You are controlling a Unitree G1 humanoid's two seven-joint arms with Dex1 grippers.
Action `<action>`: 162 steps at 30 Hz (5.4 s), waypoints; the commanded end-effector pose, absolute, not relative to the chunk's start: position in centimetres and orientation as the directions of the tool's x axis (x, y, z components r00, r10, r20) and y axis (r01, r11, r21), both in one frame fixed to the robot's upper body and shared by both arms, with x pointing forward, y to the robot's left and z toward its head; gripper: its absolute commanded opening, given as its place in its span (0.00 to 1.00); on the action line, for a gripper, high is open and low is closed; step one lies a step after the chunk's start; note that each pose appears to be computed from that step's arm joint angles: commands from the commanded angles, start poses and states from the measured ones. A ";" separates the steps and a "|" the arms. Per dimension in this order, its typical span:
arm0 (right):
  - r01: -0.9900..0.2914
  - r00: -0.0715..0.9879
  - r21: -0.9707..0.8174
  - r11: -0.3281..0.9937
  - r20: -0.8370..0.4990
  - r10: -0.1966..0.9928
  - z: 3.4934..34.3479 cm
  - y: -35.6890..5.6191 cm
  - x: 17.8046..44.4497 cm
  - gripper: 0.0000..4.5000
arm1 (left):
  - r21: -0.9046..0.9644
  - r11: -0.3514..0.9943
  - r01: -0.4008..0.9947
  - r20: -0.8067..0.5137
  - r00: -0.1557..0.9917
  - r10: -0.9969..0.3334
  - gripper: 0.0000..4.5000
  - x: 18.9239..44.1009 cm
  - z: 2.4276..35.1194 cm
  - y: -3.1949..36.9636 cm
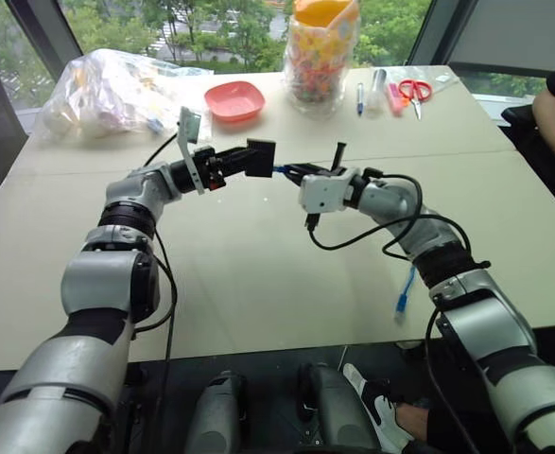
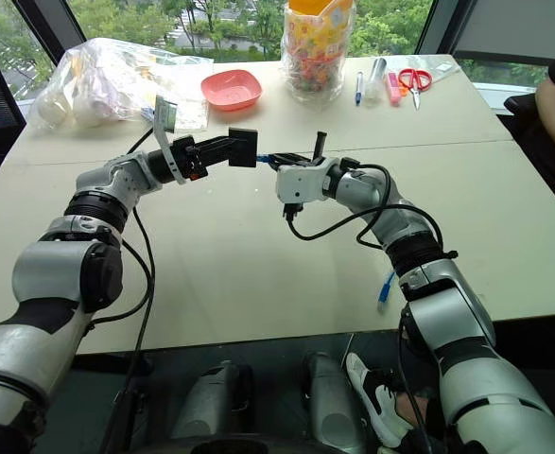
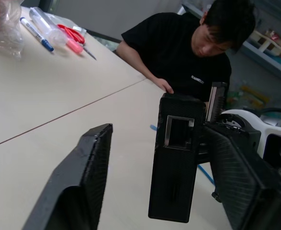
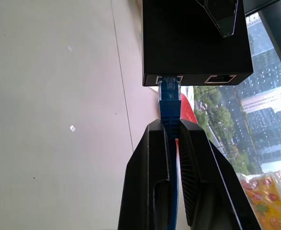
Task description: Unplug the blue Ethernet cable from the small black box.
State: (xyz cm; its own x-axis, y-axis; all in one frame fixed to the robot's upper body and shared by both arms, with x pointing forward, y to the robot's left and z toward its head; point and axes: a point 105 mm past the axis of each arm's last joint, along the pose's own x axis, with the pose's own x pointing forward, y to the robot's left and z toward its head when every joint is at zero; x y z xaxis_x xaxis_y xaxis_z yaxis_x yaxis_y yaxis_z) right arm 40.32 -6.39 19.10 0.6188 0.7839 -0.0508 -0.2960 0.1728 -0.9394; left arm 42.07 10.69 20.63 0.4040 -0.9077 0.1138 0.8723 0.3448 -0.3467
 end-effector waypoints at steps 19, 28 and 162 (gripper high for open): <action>-0.746 0.637 -0.060 0.663 0.223 0.738 21.4 -7.8 36.2 0.92 | -0.372 0.260 0.891 0.272 0.373 -0.887 0.11 41.5 22.3 11.3; -0.793 0.586 0.489 0.363 0.447 0.676 23.5 -5.9 33.3 0.92 | -0.461 -0.044 0.886 0.562 0.253 -0.787 0.11 39.1 25.8 12.1; -0.365 0.929 0.133 0.921 -0.005 0.369 16.6 -20.0 33.8 1.00 | 0.026 0.492 0.870 0.078 0.489 -0.869 0.82 36.4 17.4 8.9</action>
State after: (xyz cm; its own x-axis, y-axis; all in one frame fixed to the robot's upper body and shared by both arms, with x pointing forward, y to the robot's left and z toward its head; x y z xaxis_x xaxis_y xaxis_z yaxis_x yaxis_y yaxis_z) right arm 34.23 -20.23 14.47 0.9364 0.3406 -0.0844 -0.3242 0.9317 0.1636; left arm 37.67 9.33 14.86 0.5365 -0.8434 0.0294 0.8434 0.5370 0.0151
